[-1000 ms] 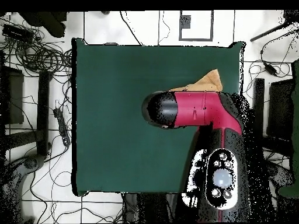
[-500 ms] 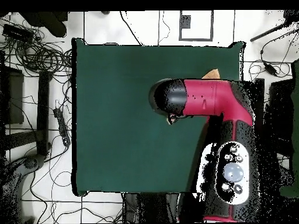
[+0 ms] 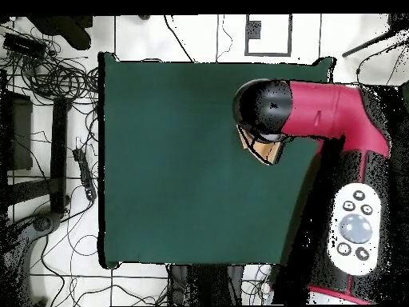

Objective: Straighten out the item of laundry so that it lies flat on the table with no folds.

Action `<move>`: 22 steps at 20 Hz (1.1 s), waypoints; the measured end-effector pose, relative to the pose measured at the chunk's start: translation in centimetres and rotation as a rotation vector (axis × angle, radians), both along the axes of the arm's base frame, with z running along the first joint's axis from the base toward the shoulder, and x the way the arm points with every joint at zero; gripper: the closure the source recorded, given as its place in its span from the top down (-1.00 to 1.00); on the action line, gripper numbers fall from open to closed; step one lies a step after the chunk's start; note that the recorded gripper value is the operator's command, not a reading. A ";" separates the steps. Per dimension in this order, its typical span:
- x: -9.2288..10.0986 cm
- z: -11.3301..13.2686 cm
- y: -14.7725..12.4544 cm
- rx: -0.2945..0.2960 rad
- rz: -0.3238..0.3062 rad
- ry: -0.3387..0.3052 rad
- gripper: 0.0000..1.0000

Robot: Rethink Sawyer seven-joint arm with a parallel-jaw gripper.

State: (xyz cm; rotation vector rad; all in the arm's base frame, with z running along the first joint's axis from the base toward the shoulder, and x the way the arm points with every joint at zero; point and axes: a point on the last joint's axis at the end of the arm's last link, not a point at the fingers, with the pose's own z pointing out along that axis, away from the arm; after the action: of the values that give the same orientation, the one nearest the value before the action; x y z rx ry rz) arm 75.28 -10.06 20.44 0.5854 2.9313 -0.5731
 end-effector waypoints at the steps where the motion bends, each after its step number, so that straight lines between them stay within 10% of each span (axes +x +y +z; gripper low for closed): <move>1: 0.1 0.3 -0.2 -0.001 -0.005 0.000 -1.00; 22: -12.6 19.1 3.8 0.026 -0.037 -0.138 -1.00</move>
State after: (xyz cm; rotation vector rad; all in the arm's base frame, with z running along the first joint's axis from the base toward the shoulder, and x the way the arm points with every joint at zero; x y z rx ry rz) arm 62.64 -6.23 39.58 0.6552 2.8077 -0.4780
